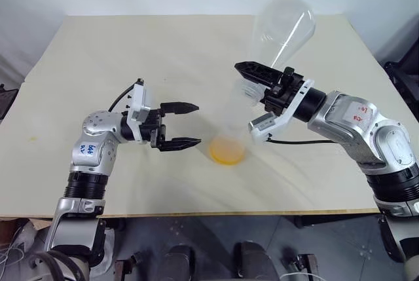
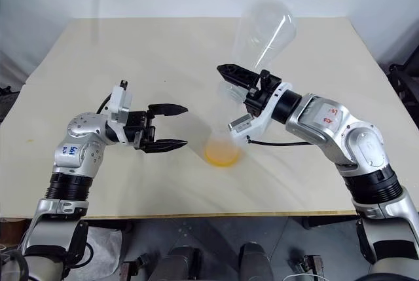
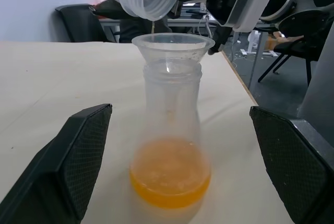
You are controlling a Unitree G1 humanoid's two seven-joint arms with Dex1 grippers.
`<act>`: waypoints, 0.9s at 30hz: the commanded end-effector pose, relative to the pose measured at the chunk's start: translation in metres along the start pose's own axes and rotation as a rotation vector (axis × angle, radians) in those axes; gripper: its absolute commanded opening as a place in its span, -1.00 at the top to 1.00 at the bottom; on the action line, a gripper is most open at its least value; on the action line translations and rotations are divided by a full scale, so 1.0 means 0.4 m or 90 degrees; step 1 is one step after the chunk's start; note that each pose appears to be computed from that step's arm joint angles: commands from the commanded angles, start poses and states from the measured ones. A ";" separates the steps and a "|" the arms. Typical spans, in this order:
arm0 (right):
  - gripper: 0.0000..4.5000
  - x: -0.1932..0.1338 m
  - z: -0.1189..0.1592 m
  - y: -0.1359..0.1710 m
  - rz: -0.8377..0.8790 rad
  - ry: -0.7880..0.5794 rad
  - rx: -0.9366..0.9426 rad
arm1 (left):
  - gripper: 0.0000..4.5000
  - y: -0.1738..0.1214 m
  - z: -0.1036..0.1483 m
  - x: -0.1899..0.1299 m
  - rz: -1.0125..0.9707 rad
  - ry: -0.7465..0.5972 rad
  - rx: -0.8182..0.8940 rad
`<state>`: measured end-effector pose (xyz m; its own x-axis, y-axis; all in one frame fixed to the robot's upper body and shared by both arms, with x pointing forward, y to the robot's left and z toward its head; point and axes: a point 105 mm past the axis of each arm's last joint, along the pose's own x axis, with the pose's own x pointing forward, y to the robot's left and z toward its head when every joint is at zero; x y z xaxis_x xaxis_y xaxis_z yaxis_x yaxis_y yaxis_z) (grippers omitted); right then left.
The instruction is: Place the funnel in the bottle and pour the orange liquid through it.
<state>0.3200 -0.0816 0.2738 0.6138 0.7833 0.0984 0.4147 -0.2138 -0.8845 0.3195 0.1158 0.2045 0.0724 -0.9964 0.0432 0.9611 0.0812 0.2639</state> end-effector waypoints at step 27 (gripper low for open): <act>-0.10 -0.256 -0.295 0.135 -0.319 0.366 1.095 | -1.00 0.007 0.019 -0.001 -0.002 -0.010 0.038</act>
<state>0.3626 -0.2322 0.2614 0.9412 0.2660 0.2081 -0.2334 0.9577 -0.1685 0.3234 0.1127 0.2049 0.0676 -0.9963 0.0529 0.9555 0.0799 0.2839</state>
